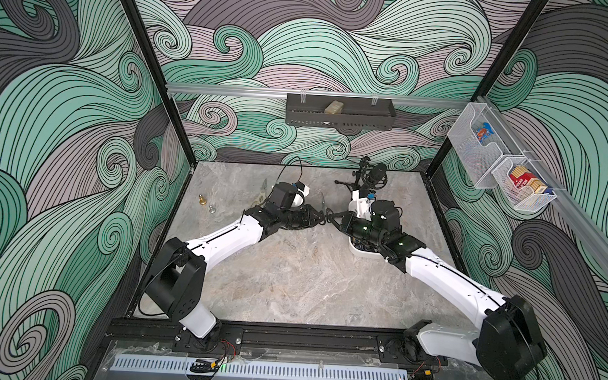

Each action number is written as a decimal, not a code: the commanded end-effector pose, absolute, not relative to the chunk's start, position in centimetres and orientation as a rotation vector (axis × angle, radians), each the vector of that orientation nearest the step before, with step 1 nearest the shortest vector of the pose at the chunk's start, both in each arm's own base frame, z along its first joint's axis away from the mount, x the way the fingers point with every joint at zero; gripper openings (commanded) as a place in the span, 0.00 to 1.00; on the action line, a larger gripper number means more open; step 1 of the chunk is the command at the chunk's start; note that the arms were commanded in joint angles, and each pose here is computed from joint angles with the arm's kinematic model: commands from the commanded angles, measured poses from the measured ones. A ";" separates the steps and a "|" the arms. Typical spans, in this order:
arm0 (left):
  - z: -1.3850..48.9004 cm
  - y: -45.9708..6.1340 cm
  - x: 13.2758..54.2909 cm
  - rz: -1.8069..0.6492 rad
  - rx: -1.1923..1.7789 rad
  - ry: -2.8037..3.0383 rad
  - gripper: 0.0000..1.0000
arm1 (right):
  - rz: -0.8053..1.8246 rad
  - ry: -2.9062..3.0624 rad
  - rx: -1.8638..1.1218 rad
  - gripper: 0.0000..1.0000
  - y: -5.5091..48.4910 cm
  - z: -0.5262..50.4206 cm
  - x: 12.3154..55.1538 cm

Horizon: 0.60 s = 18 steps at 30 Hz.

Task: Take the scissors out of the storage box
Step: Pick up the scissors from the storage box.

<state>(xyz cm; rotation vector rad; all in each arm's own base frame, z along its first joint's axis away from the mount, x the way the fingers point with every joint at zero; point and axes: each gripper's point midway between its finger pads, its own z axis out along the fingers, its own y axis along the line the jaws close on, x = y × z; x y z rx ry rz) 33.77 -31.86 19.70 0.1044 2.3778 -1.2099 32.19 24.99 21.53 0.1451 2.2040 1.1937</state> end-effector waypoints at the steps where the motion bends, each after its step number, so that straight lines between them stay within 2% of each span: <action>1: 21.1 -32.7 34.2 -1.227 0.135 2.340 0.14 | 1.222 2.184 0.127 0.00 25.4 21.6 32.0; 5: 20.9 -32.7 34.2 -1.225 0.133 2.343 0.02 | 1.230 2.189 0.130 0.00 25.5 21.2 32.0; 8: 20.8 -32.7 34.1 -1.229 0.126 2.350 0.00 | 1.230 2.189 0.129 0.02 25.6 21.0 32.1; 9: 20.8 -32.7 34.1 -1.232 0.125 2.349 0.00 | 1.227 2.191 0.126 0.14 25.6 20.9 32.1; 11: 20.6 -32.7 34.1 -1.234 0.121 2.354 0.00 | 1.217 2.189 0.125 0.54 25.5 20.9 32.2; 14: 20.2 -32.7 34.1 -1.244 0.117 2.360 0.00 | 1.204 2.188 0.125 0.95 25.3 20.7 32.4; 15: 20.0 -32.5 34.2 -1.243 0.112 2.364 0.00 | 1.200 2.187 0.128 0.99 25.1 20.7 32.5; 18: 19.0 -31.6 34.9 -1.214 0.104 2.381 0.00 | 1.191 2.191 0.154 1.00 24.1 20.3 32.8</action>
